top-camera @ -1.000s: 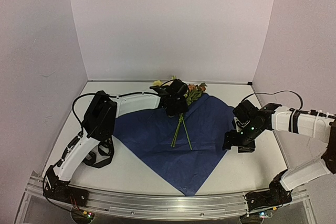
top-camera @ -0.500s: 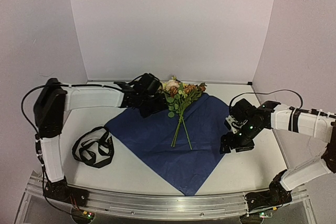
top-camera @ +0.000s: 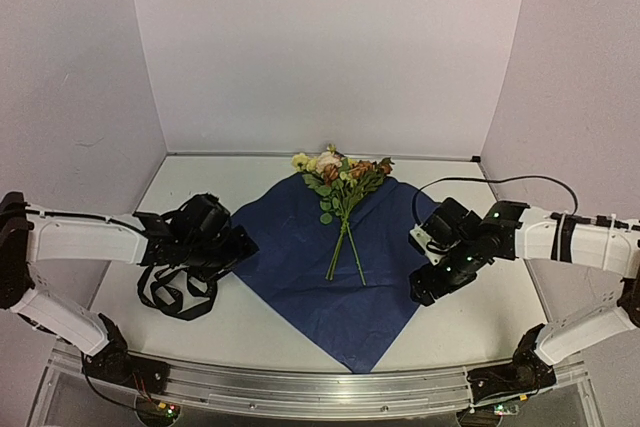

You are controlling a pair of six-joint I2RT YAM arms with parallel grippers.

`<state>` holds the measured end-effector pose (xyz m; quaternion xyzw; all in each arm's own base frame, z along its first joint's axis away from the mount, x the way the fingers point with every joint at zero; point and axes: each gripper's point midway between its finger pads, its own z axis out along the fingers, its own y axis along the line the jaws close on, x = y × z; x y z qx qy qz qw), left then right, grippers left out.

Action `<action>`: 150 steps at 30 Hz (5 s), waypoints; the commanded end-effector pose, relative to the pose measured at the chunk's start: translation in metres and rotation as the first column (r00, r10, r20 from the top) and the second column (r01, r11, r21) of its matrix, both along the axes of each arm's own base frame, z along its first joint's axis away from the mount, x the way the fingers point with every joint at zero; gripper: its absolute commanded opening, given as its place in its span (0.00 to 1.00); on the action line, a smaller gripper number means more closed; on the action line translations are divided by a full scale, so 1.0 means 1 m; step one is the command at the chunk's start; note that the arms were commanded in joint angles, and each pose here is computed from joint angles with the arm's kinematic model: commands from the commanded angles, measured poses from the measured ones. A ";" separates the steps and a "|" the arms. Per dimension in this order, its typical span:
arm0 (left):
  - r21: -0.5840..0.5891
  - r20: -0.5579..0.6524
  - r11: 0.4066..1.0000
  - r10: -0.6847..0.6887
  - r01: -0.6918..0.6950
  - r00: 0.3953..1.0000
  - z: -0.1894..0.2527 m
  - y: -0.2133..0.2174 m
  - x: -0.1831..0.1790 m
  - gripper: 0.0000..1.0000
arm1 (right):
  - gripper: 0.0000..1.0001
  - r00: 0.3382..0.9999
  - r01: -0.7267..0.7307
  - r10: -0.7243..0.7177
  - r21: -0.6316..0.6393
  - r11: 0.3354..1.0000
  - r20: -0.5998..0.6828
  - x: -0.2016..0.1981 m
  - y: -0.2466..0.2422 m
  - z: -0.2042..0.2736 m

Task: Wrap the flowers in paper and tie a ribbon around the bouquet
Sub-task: Pick up the bottom corner of the flattened wrapping paper from the center of the board, then pass from the left arm to the right, then fold the bottom corner of the flattened wrapping paper at the center of the board, then press the fold line of the 1/4-folded wrapping paper.

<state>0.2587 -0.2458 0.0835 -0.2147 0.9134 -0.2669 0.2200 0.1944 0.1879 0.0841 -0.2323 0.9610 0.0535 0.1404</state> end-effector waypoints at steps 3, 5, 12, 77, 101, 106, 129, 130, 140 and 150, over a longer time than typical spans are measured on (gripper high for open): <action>-0.245 -0.028 0.969 0.029 -0.035 0.999 -0.007 -0.015 -0.011 0.80 | 0.80 0.991 -0.042 0.043 -0.015 0.999 0.129 0.010 0.004 0.008; -0.271 -0.062 0.962 0.028 -0.044 0.998 -0.015 -0.017 -0.016 0.78 | 0.80 0.988 -0.057 0.059 -0.018 0.998 0.145 0.011 0.007 0.008; -0.336 -0.106 0.941 0.001 -0.037 0.994 -0.027 -0.033 -0.024 0.65 | 0.81 0.973 -0.123 0.125 -0.020 0.992 0.194 0.011 0.019 0.010; -0.552 -0.544 0.831 -0.303 -0.062 0.782 -0.053 -0.028 -0.044 0.00 | 0.93 0.311 -0.765 0.859 -0.430 0.480 0.406 -0.057 0.107 0.002; -0.364 -0.503 0.931 -0.204 0.009 0.840 -0.057 0.011 -0.054 0.00 | 0.00 0.430 -0.814 0.824 -0.237 0.531 0.368 -0.090 0.129 0.039; -0.288 -0.476 0.957 -0.162 0.021 0.864 -0.054 0.025 -0.055 0.01 | 0.00 0.452 -0.783 0.813 -0.274 0.559 0.366 -0.081 0.130 0.048; -0.056 0.237 0.954 -0.273 0.294 0.932 0.100 0.023 0.025 0.47 | 0.00 0.670 -0.623 0.673 -0.255 0.739 0.313 0.077 0.177 0.036; -0.041 0.278 0.943 -0.305 0.329 0.911 0.106 0.016 0.024 0.46 | 0.00 0.677 -0.620 0.668 -0.250 0.744 0.309 0.084 0.179 0.033; 0.010 0.373 0.817 -0.538 0.577 0.755 0.081 -0.067 -0.001 0.34 | 0.00 0.738 -0.547 0.618 -0.294 0.783 0.271 0.137 0.176 0.001; 0.003 0.256 0.790 -0.593 0.613 0.763 0.012 -0.093 -0.004 0.21 | 0.02 0.784 -0.487 0.567 -0.315 0.815 0.254 0.160 0.167 -0.017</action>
